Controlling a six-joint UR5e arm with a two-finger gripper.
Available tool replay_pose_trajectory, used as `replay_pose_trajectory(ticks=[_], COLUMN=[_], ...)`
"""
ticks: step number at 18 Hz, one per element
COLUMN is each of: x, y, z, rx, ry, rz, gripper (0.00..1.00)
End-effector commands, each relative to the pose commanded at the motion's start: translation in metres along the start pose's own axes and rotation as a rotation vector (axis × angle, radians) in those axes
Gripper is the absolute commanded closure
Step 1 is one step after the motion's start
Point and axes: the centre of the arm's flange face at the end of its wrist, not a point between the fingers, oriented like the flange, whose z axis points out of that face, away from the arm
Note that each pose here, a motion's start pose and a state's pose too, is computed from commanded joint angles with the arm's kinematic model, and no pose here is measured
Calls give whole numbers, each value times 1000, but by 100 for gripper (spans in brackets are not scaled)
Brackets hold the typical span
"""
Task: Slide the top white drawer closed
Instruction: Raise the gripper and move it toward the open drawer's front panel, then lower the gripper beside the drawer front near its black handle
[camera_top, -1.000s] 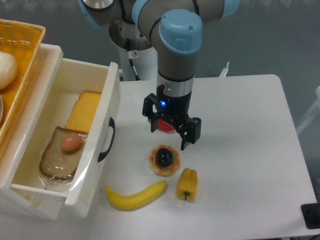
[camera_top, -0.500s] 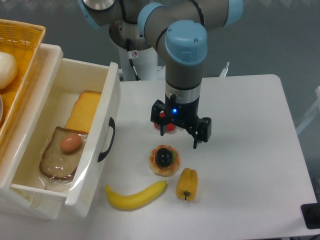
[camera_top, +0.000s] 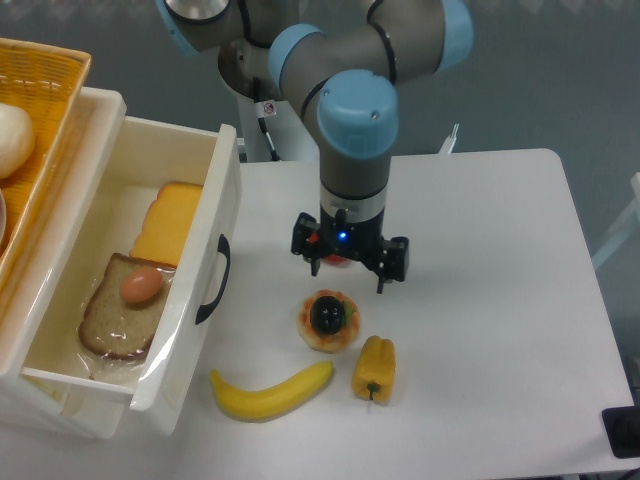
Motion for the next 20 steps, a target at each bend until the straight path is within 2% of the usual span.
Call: replay_pose_trajectory(ticks=[3, 6, 13, 20], x=[5, 10, 17, 18], y=[-8, -9, -19, -24], z=[12, 26, 42, 57], rx=[-21, -41, 14, 9], ry=[12, 47, 183, 220], rz=[-96, -142, -174, -176], gripper=[0, 0, 0, 0])
